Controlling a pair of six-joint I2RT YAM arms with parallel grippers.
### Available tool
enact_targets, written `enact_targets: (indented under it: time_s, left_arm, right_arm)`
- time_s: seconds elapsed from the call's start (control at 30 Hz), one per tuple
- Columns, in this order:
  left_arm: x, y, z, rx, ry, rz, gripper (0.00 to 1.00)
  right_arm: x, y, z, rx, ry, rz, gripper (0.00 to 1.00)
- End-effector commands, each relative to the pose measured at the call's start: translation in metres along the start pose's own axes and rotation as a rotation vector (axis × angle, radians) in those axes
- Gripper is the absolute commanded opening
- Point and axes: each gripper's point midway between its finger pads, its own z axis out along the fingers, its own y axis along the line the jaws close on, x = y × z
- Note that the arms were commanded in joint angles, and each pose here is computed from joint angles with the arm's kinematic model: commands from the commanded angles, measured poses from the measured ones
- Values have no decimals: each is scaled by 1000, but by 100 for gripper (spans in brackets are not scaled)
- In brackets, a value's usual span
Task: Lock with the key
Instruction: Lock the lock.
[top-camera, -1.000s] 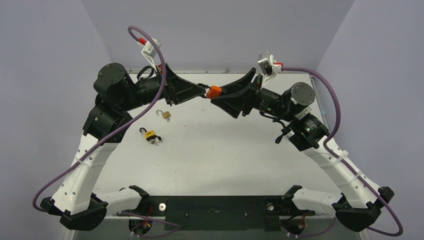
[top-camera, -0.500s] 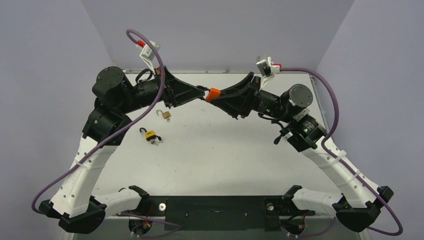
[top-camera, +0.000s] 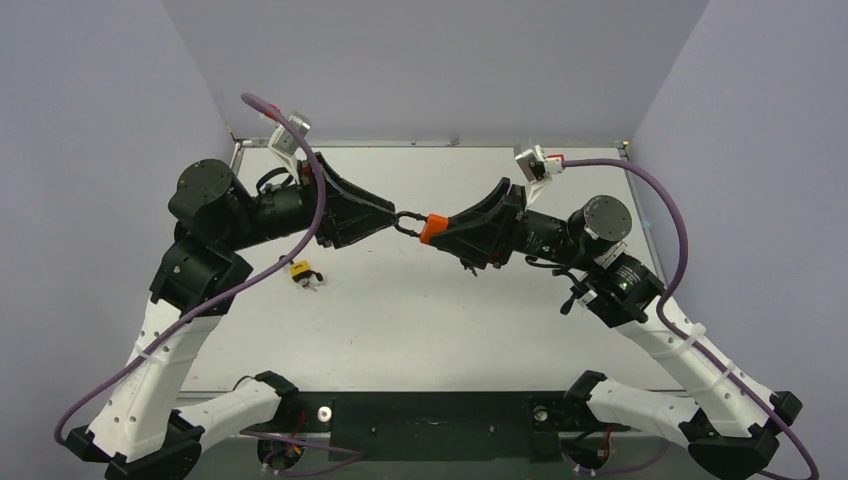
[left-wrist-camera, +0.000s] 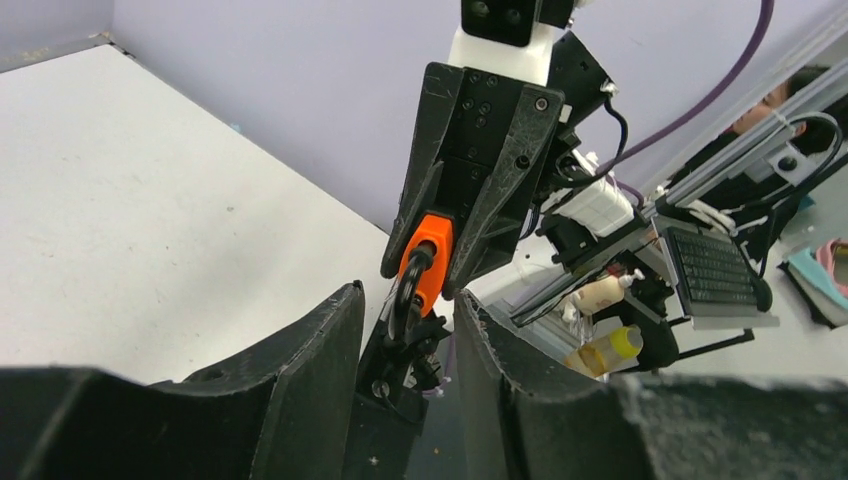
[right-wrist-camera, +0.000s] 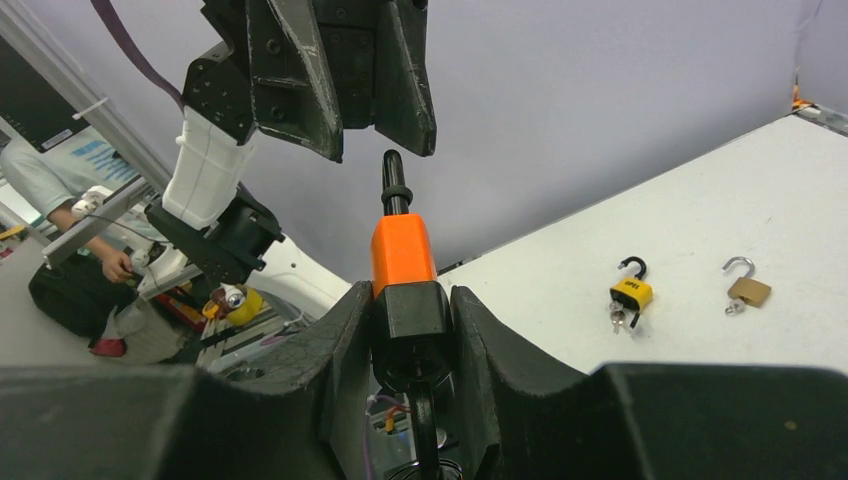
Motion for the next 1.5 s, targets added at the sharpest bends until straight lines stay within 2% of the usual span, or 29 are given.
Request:
enact_targets:
  time_s: [0.0, 0.33, 0.9, 0.97, 1.37, 1.47]
  left_arm:
    - [10, -9, -7, 57, 55, 100, 36]
    - [29, -21, -16, 171, 118, 210, 37]
    - [32, -12, -4, 196, 134, 171, 36]
    - [32, -11, -3, 197, 136, 163, 34]
    - [42, 0, 5, 192, 153, 121, 0]
    - [43, 1, 7, 191, 151, 105, 0]
  right_arm:
    - [-19, 28, -9, -71, -56, -23, 0]
    - [-11, 35, -10, -102, -14, 6, 0]
    - [4, 30, -11, -84, 35, 13, 0]
    - [5, 29, -10, -79, 39, 12, 0]
    - [6, 27, -7, -69, 46, 15, 0]
    - [6, 24, -6, -56, 45, 9, 0]
